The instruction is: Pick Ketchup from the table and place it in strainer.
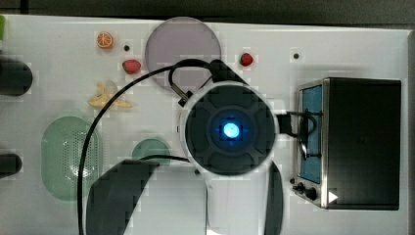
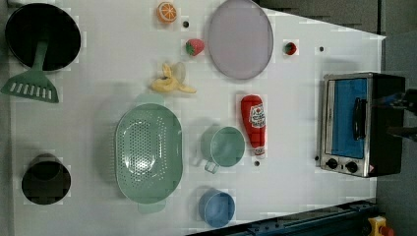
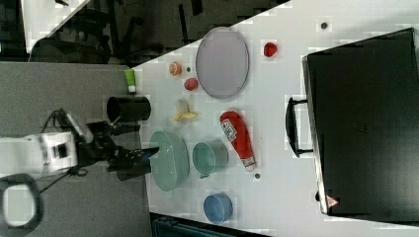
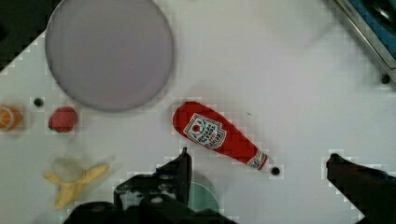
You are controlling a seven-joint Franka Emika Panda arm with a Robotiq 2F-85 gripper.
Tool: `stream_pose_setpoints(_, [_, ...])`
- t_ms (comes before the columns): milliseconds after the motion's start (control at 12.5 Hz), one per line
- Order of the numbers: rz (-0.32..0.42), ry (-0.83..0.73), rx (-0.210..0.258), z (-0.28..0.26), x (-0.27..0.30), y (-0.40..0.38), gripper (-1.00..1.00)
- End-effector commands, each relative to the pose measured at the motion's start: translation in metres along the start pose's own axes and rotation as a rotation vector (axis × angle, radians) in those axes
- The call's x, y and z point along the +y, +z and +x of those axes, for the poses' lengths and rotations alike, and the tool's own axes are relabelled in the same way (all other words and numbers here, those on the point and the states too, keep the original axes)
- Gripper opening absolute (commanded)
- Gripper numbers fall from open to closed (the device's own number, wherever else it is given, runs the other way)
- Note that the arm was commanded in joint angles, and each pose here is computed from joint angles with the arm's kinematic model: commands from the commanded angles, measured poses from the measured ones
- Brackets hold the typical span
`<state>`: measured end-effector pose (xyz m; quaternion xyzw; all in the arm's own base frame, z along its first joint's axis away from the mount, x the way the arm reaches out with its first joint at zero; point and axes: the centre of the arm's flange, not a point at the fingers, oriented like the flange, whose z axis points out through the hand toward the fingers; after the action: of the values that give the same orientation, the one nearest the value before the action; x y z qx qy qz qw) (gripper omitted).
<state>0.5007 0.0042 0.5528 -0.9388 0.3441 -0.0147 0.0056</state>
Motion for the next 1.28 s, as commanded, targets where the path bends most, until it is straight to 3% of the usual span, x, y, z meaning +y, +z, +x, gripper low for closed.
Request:
stream_pose_setpoints(80, [-0.04, -0.266, -0.069, -0.002, -0.012, 0.083, 1.0])
stream_pose_setpoints(320, [-0.028, -0.506, -0.074, -0.006, -0.019, 0.137, 1.0])
stream_pose_setpoints(800, [0.019, -0.944, -0.042, -0.023, -0.023, 0.245, 1.0])
stream_pose_setpoints(1280, [0.039, -0.939, -0.083, -0.032, -0.016, 0.337, 1.0])
